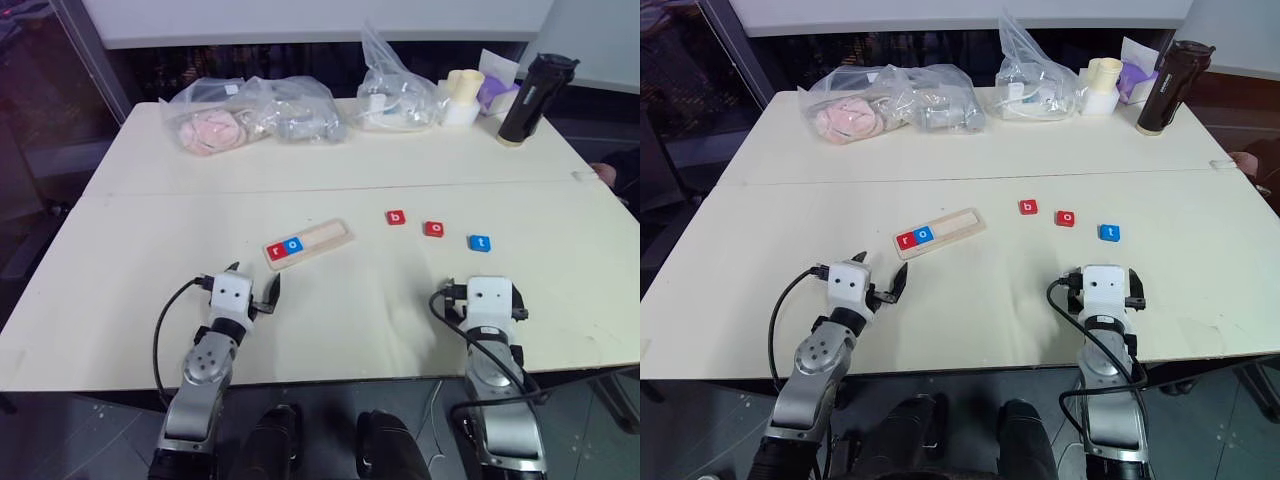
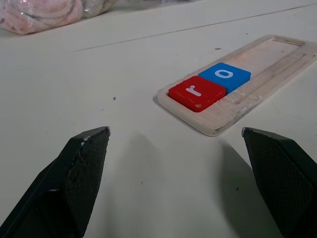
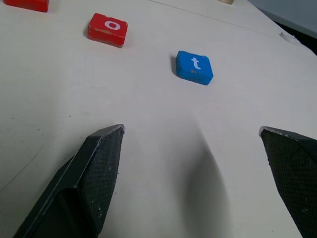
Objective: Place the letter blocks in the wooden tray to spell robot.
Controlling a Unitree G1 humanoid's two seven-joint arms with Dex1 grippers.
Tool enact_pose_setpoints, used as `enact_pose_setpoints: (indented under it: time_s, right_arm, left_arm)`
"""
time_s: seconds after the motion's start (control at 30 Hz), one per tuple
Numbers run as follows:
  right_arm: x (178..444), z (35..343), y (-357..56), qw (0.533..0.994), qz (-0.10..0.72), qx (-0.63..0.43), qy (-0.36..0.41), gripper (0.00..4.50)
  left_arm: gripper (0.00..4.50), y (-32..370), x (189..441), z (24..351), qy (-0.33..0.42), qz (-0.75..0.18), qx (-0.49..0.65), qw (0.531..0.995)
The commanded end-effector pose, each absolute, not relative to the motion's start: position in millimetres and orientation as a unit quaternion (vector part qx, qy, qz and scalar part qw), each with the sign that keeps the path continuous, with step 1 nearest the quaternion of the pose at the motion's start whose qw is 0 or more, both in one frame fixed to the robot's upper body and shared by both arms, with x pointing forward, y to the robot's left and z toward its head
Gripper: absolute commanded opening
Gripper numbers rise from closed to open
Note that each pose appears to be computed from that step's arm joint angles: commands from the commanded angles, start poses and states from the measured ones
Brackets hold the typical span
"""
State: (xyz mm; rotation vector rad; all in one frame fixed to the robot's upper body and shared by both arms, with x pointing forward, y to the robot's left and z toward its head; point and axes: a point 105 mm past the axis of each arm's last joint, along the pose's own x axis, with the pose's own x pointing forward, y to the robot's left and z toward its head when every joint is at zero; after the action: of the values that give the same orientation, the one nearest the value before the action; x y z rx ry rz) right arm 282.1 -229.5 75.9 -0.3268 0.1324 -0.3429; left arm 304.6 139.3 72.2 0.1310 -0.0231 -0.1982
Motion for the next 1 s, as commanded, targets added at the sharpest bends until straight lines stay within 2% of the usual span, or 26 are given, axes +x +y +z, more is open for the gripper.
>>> enact_pose_setpoints:
  time_s: [0.03, 0.53, 0.87, 1.0]
  right_arm:
    - [278.8, 73.8, -226.7, 0.971, -0.162, -0.162, 0.072, 4.42]
    - [277.5, 75.6, -227.6, 0.971, -0.157, -0.167, 0.073, 4.42]
    - [283.4, 77.7, -224.8, 0.972, -0.15, -0.168, 0.062, 4.42]
    - [287.5, 82.9, -219.8, 0.975, -0.128, -0.175, 0.046, 4.42]
  left_arm:
    - [4.5, 139.9, 302.0, 85.1, -0.039, -0.097, 0.065, 0.992]
    - [4.5, 140.7, 298.4, 87.3, -0.041, -0.098, 0.064, 0.992]
    - [4.5, 141.1, 308.4, 89.3, -0.045, -0.114, 0.058, 0.991]
    - [4.5, 140.2, 314.2, 98.3, -0.058, -0.153, 0.06, 0.985]
